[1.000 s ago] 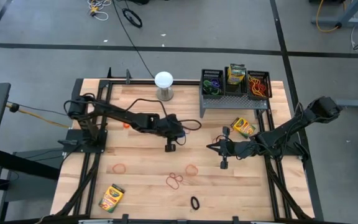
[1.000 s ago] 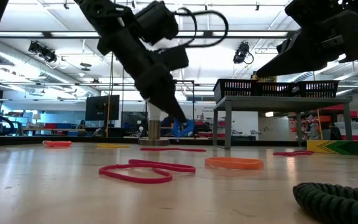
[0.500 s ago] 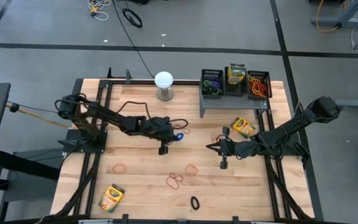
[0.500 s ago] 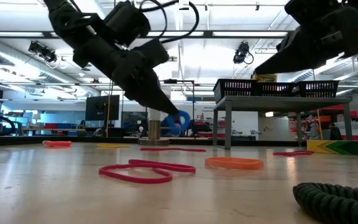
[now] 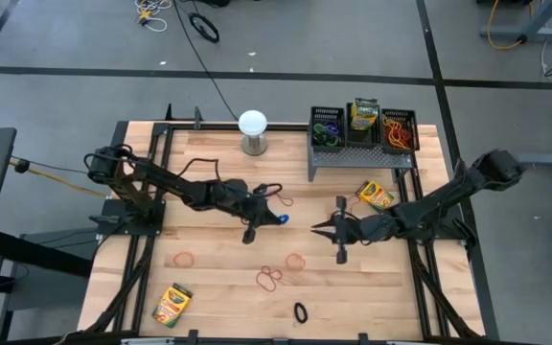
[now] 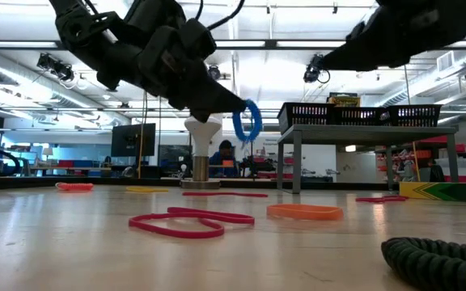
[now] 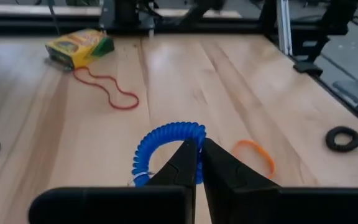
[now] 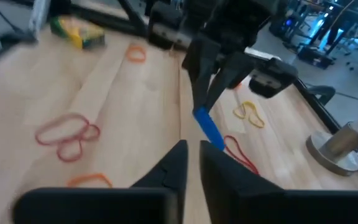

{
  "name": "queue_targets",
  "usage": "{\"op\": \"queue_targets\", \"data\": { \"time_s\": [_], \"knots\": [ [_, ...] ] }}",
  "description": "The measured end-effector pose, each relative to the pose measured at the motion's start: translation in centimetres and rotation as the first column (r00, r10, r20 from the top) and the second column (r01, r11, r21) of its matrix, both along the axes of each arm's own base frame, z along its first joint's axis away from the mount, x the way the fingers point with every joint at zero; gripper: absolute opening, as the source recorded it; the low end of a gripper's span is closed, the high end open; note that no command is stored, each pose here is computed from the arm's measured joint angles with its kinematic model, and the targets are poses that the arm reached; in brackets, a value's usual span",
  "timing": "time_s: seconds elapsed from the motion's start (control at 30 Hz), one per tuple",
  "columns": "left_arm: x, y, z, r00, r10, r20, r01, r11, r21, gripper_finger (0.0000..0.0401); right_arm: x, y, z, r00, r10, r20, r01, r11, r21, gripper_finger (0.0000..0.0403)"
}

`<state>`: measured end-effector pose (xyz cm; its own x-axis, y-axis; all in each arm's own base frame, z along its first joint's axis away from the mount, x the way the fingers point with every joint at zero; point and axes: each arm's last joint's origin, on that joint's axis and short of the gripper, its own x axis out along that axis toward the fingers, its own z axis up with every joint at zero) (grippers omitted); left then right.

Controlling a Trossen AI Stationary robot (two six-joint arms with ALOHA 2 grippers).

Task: Pick & Place Office Desk Supplies
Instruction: Put the blue spring keychain into the left black basket on the shelf

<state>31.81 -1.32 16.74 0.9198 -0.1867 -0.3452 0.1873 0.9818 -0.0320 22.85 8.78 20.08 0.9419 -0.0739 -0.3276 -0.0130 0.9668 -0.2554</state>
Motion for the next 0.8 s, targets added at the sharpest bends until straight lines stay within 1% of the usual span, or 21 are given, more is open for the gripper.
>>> {"op": "queue_targets", "data": {
  "time_s": [0.13, 0.2, 0.27, 0.33, 0.4, 0.47, 0.5, 0.6, 0.67, 0.73, 0.8],
  "knots": [
    [0.1, -0.2, 0.4, 0.999, -0.007, 0.043, 0.007, 1.000, -0.009, 0.0015, 1.3, 0.6, -1.4, 0.997, 0.013, -0.072, -0.020, 0.996, -0.086, 0.0103],
    [0.2, -0.5, 0.6, 0.998, -0.029, 0.061, 0.029, 0.999, -0.012, 0.0015, 2.1, 0.9, -2.3, 0.993, 0.020, -0.114, -0.035, 0.990, -0.134, 0.0132],
    [0.2, -0.8, 0.6, 0.997, -0.049, 0.066, 0.050, 0.999, -0.014, 0.0015, 3.0, 1.0, -2.9, 0.991, -0.001, -0.135, -0.023, 0.983, -0.180, 0.0159],
    [0.1, -1.0, 0.6, 0.996, -0.056, 0.069, 0.057, 0.998, -0.010, 0.0015, 3.9, 0.9, -3.0, 0.991, -0.054, -0.120, 0.026, 0.974, -0.227, 0.0179],
    [0.1, -1.3, 0.6, 0.996, -0.059, 0.068, 0.059, 0.998, -0.006, 0.0015, 4.9, 0.6, -2.8, 0.993, -0.091, -0.073, 0.071, 0.966, -0.247, 0.0191],
    [0.1, -1.3, 0.6, 0.996, -0.061, 0.065, 0.061, 0.998, 0.003, 0.0016, 5.6, 0.4, -2.5, 0.995, -0.097, -0.032, 0.086, 0.964, -0.250, 0.0197],
    [0.1, -1.4, 0.5, 0.996, -0.061, 0.065, 0.060, 0.998, 0.007, 0.0016, 5.9, 0.3, -2.4, 0.996, -0.084, -0.022, 0.076, 0.967, -0.243, 0.0198],
    [0.1, -1.5, 0.6, 0.996, -0.046, 0.070, 0.045, 0.999, 0.024, 0.0016, 6.7, -0.2, -2.3, 1.000, 0.001, -0.031, -0.008, 0.979, -0.206, 0.0192],
    [0.1, -1.4, 0.6, 0.996, -0.044, 0.072, 0.043, 0.999, 0.026, 0.0016, 6.9, -0.6, -2.2, 0.998, 0.060, -0.036, -0.065, 0.985, -0.159, 0.0184],
    [0.1, -1.4, 0.6, 0.996, -0.044, 0.072, 0.042, 0.999, 0.027, 0.0016, 7.1, -1.1, -2.2, 0.998, 0.061, -0.035, -0.065, 0.990, -0.129, 0.0172],
    [0.1, -1.4, 0.6, 0.996, -0.044, 0.075, 0.042, 0.999, 0.027, 0.0016, 7.2, -1.6, -2.2, 0.998, 0.048, -0.035, -0.052, 0.991, -0.124, 0.0158]
  ]
}}
